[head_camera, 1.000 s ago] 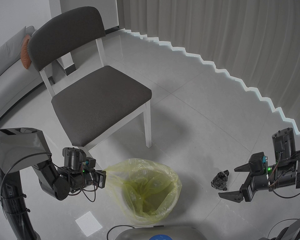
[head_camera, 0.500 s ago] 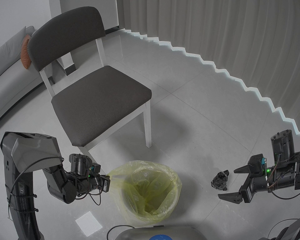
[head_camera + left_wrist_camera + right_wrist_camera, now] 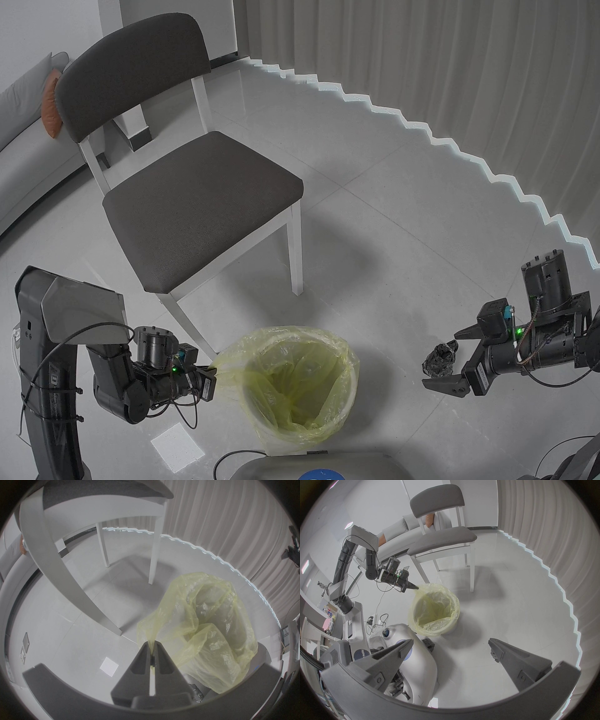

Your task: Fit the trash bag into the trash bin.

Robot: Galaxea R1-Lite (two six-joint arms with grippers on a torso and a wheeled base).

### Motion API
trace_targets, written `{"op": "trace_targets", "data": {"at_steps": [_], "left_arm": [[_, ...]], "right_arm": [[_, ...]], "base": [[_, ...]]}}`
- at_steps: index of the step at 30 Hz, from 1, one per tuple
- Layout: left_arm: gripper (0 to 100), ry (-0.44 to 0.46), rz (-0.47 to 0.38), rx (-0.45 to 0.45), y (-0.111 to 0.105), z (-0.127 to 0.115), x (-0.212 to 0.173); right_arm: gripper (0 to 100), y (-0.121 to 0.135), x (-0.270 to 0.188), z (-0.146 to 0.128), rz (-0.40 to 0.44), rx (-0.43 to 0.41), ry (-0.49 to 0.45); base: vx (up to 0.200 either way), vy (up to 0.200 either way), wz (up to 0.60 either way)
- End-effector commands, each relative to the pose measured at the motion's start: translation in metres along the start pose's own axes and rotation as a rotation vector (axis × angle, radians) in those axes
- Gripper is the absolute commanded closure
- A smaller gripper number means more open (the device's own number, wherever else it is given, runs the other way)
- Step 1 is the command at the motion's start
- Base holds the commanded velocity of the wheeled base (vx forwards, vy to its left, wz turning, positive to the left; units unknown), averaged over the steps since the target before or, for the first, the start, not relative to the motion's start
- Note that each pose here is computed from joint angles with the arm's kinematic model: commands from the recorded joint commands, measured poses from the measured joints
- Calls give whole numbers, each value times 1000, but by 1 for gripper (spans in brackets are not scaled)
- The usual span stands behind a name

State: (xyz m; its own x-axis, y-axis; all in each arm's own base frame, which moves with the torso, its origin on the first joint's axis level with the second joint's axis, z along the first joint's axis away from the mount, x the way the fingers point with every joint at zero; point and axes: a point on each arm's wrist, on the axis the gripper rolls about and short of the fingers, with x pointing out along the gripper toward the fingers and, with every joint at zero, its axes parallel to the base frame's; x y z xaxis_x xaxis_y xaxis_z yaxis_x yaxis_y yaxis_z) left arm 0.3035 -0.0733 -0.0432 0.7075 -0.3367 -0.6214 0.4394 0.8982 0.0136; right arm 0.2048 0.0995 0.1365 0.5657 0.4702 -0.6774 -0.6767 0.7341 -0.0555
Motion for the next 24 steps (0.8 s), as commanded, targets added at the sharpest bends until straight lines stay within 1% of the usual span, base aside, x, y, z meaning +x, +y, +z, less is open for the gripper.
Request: {"op": "trace_targets", "data": {"at_steps": [1,4,6,7,11,15,20,22,24], "left_arm": [[100,16,17,1,13,-7,-5],[100,17,25,17,21,-10,-5],[100,19,18,17,21,-11,-4],[0,19,9,19,20,-12,-3],[0,6,4,25,18,-11,-3],[0,-8,15,22,21,-8,-7],[0,-79,47,28,28,11,-23],[0,-114,46,43,25,23,-31],[0,-124,26,61,17,30,-34]], "right_arm": [[0,1,6,3,12,-6,8],[0,1,5,3,9,-5,5],[0,1,4,4,9,-6,2],[0,1,4,4,9,-6,4],[0,1,4,4,7,-6,4],[0,1,3,4,6,-8,-2],[0,1,3,5,4,-9,-4],[0,1,3,5,4,-7,-4],[0,1,3,6,3,-8,-7]], "base": [[0,0,0],[0,0,0],[0,0,0],[0,0,0],[0,0,0],[0,0,0],[0,0,0],[0,0,0],[0,0,0]]}}
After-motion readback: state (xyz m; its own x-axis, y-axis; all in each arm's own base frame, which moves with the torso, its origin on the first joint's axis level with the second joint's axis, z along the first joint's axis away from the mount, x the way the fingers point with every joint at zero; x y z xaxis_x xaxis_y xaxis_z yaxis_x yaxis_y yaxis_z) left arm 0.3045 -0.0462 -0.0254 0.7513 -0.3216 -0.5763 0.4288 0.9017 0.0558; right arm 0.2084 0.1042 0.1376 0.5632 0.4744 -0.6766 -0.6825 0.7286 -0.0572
